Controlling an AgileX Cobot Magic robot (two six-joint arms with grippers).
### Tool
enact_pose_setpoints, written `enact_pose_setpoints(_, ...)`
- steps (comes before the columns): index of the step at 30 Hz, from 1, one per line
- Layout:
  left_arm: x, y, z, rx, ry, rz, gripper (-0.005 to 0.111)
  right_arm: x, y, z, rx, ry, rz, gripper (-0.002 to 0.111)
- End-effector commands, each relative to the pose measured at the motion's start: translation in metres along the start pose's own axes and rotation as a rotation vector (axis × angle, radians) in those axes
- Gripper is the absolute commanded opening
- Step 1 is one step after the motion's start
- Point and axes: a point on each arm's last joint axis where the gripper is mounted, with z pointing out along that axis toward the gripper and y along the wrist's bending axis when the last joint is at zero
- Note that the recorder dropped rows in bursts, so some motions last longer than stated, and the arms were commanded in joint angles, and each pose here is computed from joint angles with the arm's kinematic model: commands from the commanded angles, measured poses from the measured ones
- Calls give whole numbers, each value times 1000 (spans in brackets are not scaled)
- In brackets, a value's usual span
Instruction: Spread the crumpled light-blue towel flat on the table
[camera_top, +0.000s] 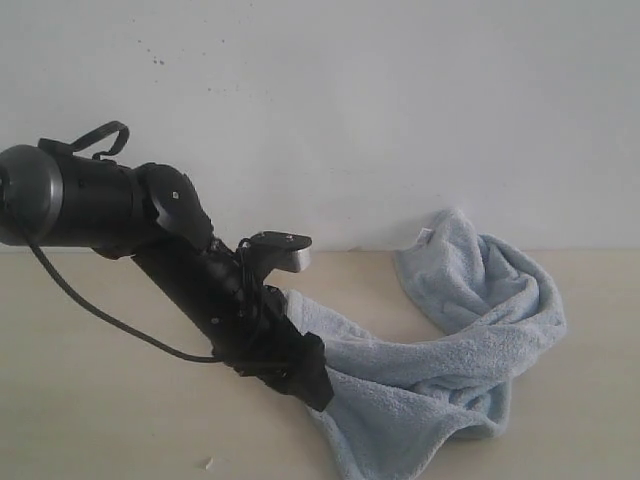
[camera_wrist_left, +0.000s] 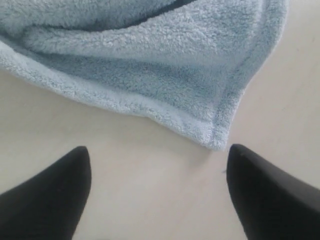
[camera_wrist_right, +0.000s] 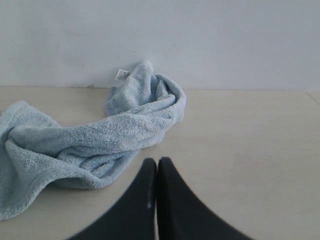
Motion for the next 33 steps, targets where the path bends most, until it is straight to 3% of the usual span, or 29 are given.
enact_pose_setpoints(1,-2,-4,-4,9,-11,-9,72,-1,0,0,-1,-7,-3,0)
enact_pose_setpoints(4,-2,-4,-4,9,-11,-24,72,-1,0,0,-1,-7,-3,0)
enact_pose_setpoints(11,4,0,7,2,-69,-200,72,-1,0,0,-1,-7,-3,0)
enact_pose_setpoints(17,-5,3,16,24,-180,-155,72,-1,0,0,-1,-7,-3,0)
enact_pose_setpoints(22,-13,28,28,-180,-309,-48,72,-1,0,0,-1,-7,-3,0)
enact_pose_setpoints(33,-10,56,51,-329,-373,-73,72,-1,0,0,-1,-7,-3,0)
